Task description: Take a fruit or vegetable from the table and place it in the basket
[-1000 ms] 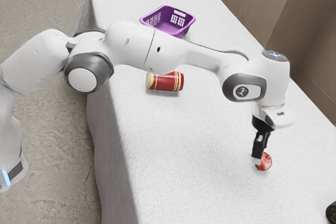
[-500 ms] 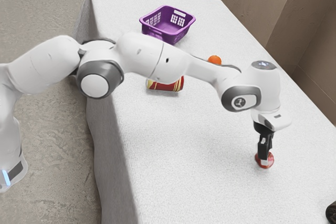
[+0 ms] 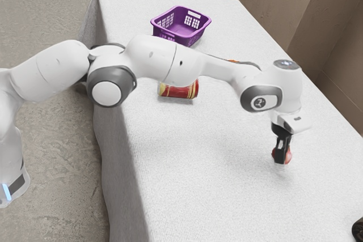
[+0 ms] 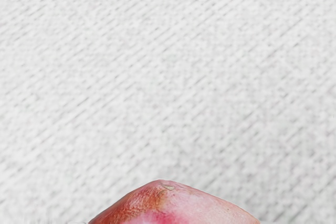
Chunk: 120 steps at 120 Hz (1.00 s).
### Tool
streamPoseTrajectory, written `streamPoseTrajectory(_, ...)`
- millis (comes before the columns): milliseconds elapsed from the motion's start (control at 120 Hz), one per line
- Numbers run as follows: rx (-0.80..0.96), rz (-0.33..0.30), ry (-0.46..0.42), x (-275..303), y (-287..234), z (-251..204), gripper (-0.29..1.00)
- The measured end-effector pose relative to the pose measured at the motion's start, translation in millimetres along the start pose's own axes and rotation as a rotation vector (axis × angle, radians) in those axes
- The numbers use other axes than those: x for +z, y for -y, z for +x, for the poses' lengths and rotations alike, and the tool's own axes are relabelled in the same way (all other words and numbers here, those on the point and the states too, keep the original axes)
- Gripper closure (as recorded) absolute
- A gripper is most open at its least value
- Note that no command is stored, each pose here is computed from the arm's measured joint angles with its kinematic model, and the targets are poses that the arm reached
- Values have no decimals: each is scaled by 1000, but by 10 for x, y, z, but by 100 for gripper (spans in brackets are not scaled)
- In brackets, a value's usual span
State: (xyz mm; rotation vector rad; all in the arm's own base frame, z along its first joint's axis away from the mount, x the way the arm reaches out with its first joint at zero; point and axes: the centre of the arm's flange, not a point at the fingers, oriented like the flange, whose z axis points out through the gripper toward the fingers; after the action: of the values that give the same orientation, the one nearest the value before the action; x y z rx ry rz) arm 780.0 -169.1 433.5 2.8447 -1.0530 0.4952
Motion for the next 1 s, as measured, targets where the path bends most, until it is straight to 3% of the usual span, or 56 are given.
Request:
streamPoseTrajectory(75, 14, 18, 83, -422, 70, -41, 33)
streamPoseTrajectory(192, -73, 151, 128, -2094, 622, -557, 31)
streamPoseTrajectory(333, -303, 353, 225, -3506, 1458, -1770, 31)
streamPoseTrajectory(458, -502, 442, 259, -4261, 2016, -2889, 31)
streamPoseTrajectory(608, -577, 458, 284, -4474, 2254, -3456, 31)
streamPoseTrajectory(783, -723, 435, 328, -4332, 2832, -4557, 32)
streamPoseTrajectory(1000, -762, 438, 304, -4041, 3225, -5099, 32)
